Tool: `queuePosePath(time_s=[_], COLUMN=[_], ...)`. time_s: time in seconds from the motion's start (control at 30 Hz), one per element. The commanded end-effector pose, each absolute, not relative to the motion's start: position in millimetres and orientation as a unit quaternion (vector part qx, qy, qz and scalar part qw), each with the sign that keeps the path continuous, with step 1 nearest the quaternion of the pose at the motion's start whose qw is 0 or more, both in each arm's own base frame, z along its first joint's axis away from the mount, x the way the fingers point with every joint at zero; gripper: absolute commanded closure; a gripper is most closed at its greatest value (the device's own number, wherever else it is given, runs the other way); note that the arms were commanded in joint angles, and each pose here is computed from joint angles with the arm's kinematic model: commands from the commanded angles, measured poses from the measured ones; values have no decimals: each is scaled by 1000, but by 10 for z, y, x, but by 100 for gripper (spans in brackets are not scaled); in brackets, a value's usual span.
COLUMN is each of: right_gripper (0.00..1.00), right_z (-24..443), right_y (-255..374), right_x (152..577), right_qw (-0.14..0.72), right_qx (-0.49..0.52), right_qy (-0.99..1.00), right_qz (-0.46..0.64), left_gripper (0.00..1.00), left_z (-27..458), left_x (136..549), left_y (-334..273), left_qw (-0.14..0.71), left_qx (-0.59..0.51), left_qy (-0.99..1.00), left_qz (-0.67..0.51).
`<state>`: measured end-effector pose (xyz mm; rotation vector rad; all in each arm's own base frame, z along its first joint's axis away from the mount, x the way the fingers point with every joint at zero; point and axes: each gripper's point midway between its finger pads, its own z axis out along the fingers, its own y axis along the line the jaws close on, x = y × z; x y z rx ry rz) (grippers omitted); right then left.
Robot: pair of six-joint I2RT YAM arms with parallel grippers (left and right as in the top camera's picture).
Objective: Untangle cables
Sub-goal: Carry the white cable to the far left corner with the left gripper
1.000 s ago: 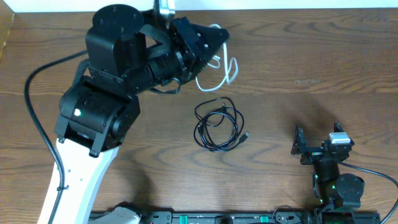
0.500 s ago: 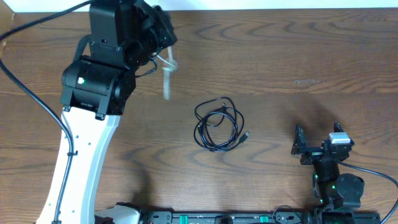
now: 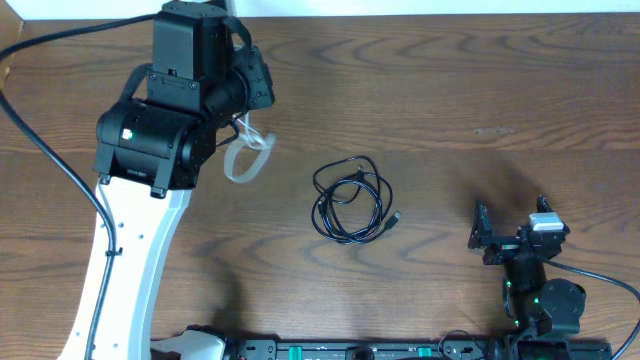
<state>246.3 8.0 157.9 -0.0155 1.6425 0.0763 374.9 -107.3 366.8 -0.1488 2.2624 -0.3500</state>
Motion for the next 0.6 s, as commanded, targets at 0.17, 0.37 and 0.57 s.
queuePosePath(time_s=[0.17,0.37,0.57], right_gripper=[1,1,1], right_z=[1562,1562,1562], right_y=[79,79,79], right_x=[2463,2463,2463], right_qw=[679,679,679], right_qx=[-5,-5,-5], right_qy=[734,734,734], right_qz=[34,34,34], left_gripper=[92,93,91], left_z=[3949,3964,3830], left_x=[4067,5083,5783], left_y=[-1264,-613,1032], left_qw=[471,566,649], left_qx=[16,-27,-164], left_qy=[863,813,743], left_qz=[-181,-135,4])
